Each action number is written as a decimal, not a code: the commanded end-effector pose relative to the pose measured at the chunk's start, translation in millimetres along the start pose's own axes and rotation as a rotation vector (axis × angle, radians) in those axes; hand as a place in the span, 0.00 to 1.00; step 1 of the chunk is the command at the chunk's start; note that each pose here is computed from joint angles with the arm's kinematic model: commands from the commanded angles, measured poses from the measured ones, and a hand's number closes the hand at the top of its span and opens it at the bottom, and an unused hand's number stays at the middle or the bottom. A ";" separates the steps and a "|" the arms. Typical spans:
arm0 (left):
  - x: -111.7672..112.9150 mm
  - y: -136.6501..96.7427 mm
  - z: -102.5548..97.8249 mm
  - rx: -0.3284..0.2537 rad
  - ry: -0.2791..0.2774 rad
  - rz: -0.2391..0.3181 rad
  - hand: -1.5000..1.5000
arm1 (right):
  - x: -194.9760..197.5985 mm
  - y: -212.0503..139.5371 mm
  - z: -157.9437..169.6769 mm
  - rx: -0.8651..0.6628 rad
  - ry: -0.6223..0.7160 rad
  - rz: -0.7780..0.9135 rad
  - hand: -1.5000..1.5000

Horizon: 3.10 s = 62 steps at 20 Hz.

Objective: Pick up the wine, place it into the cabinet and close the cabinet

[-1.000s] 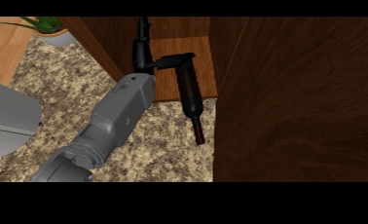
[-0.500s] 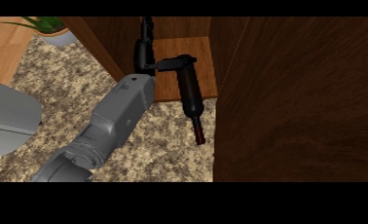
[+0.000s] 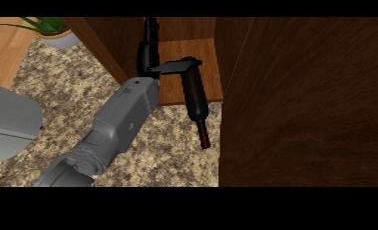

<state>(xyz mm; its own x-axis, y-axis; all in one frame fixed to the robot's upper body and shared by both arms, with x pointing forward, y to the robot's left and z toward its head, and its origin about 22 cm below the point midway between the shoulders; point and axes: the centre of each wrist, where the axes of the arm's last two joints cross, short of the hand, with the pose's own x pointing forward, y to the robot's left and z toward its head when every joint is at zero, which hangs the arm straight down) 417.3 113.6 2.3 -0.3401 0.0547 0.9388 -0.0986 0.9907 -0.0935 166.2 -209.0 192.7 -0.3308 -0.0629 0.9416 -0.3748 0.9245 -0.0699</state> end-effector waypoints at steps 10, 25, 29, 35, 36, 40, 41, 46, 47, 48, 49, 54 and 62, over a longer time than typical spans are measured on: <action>-19.5 11.3 31.8 0.024 0.067 0.071 0.00 | 28.8 1.0 10.2 -0.021 -0.013 0.001 0.00; 9.9 -40.9 144.4 -0.041 0.042 0.081 0.00 | 27.2 -0.6 23.5 -0.076 -0.023 0.012 0.00; 28.9 -50.7 173.7 -0.045 0.031 0.130 0.00 | 12.0 1.5 17.9 -0.072 -0.012 0.029 0.00; 59.7 -50.9 165.8 -0.008 0.003 0.148 0.00 | 20.3 -11.8 19.5 -0.068 -0.036 0.029 0.00; 70.3 -27.1 185.2 -0.005 0.024 0.140 0.00 | 21.5 -5.0 22.9 -0.094 -0.019 0.026 0.00; 87.3 -15.7 198.2 0.013 -0.003 0.128 0.00 | 24.7 -3.3 18.8 -0.079 0.010 0.025 0.00; 103.5 -17.3 214.3 0.031 0.018 0.142 0.00 | 29.3 -5.9 21.9 -0.072 -0.004 0.035 0.00; 109.5 10.9 241.1 -0.030 0.006 0.187 0.00 | 25.4 -10.7 22.7 -0.026 -0.015 0.028 0.00; 114.4 -0.2 241.4 -0.023 0.002 0.187 0.00 | 21.8 -4.2 16.0 -0.016 -0.002 0.002 0.00; 103.6 14.4 221.7 -0.048 -0.004 0.166 0.00 | 22.1 2.2 25.6 0.019 0.031 -0.030 0.00; 109.7 0.4 233.8 -0.049 0.009 0.174 0.00 | 16.3 -14.7 21.6 0.001 0.011 -0.026 0.00; 117.7 33.3 247.5 -0.127 0.012 0.204 0.00 | 11.7 -3.6 25.8 0.084 0.059 -0.023 1.00; 145.0 85.7 240.4 -0.143 -0.005 0.181 0.00 | 17.8 4.1 31.2 0.176 0.081 -0.004 1.00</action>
<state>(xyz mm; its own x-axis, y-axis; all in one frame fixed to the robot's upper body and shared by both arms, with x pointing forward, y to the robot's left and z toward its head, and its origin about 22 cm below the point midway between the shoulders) 134.0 157.3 39.5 -0.3431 0.2409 0.9079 0.0970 0.9705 -0.2208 158.5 -212.7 184.7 -0.2451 0.0450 0.9684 -0.4400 0.8849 -0.1525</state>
